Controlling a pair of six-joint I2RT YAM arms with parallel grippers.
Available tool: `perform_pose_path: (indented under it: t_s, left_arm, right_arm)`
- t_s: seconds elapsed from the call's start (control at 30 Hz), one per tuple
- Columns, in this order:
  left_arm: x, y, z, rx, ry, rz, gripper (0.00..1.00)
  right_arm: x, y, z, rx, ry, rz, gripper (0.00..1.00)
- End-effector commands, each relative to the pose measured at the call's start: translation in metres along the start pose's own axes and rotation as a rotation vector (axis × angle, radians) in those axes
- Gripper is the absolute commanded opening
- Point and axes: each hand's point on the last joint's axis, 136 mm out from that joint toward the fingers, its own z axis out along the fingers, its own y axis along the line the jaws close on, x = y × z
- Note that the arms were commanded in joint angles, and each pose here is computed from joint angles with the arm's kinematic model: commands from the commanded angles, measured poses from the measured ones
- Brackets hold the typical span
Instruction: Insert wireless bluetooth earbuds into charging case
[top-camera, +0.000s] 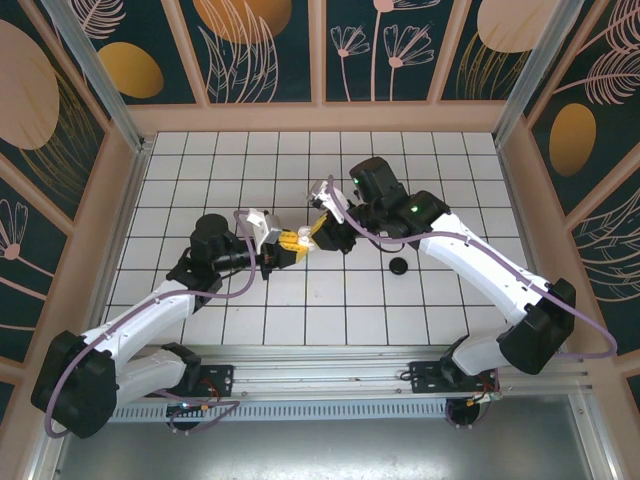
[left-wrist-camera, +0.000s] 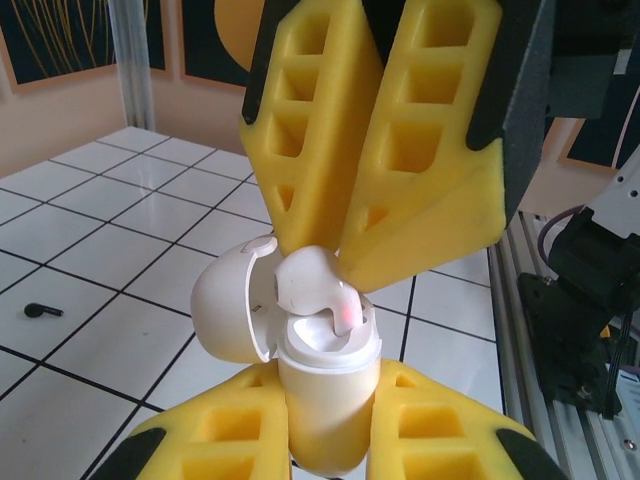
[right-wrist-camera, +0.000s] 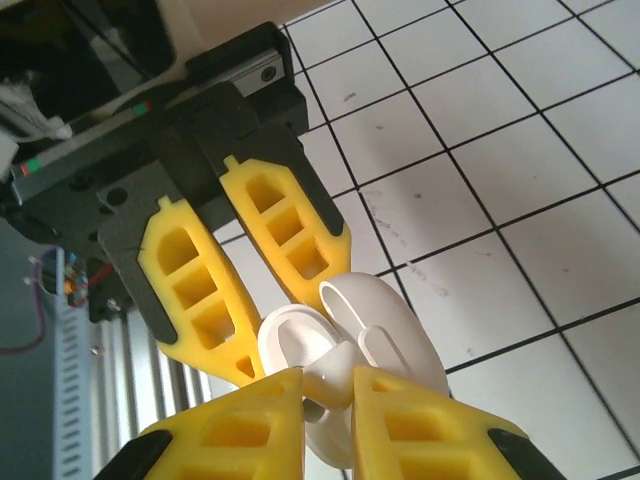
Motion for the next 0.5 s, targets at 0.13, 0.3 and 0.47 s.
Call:
perform_pose_path:
  t_s: [0.13,0.3,0.47]
  left_arm:
    - [-0.02,-0.021,0.002,0.125,-0.038,0.083,0.05]
    - [-0.019,-0.022,0.002,0.133,-0.035,0.082,0.06]
    - [-0.017,-0.023,0.003,0.146,-0.029,0.077,0.07]
  right_arm:
    - [-0.007,0.003,0.006,0.005,-0.002,-0.253,0.15]
    - [-0.004,0.012,0.007,-0.029,0.007,-0.388,0.15]
    - [-0.007,0.016,0.009,-0.043,0.011,-0.463,0.16]
